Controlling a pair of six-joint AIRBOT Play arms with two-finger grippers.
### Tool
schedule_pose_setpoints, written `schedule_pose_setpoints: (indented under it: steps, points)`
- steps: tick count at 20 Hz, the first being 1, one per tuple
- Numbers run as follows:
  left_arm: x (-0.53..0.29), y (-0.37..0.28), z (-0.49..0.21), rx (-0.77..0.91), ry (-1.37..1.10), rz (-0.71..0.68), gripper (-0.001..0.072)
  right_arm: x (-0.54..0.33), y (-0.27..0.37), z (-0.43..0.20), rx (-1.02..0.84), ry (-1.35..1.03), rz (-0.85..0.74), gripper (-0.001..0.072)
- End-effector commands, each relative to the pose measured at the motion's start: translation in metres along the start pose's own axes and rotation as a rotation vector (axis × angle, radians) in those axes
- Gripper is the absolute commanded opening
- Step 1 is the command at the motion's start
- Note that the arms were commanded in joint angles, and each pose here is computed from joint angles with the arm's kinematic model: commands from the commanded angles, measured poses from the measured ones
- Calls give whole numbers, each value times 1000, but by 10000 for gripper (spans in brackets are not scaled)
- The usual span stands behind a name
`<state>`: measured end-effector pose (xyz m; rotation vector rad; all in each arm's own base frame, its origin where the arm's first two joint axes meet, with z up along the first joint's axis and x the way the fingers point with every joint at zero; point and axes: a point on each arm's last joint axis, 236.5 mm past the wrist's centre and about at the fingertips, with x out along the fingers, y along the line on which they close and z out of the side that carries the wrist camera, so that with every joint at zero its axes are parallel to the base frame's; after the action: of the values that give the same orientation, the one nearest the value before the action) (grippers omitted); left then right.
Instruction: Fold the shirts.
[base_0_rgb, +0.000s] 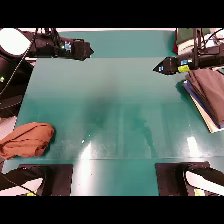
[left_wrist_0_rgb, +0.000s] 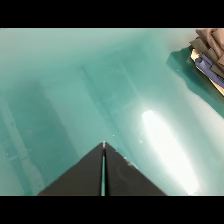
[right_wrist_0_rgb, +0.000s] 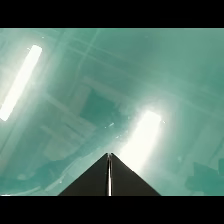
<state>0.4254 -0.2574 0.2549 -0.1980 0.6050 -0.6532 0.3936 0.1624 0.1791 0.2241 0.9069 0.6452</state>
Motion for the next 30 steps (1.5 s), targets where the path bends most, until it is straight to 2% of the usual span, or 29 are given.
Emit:
schedule_pose_setpoints:
  steps: [1, 11, 16, 21, 24, 30]
  points:
    - [0, 0, 0, 0, 0, 0, 29, 0, 1, 0, -1, 0, 2, 22]
    - [0, 0, 2, -1, -8, 1, 29, 0, 3, -7, -1, 32, 11, 22]
    - [-5, 2, 41, 0, -171, 10, 29, 0, 4, -10, 0, 44, 14, 22]
    - [-27, 25, 12, 11, -30, 64, 28, 0, 4, -11, 0, 47, 15, 21]
    - [-81, 69, -24, 28, 141, 221, 28, 0, 5, -15, 0, 65, 20, 21]
    - [-197, 169, -156, -28, 477, 739, 29, 0, 5, -16, 0, 68, 21, 21]
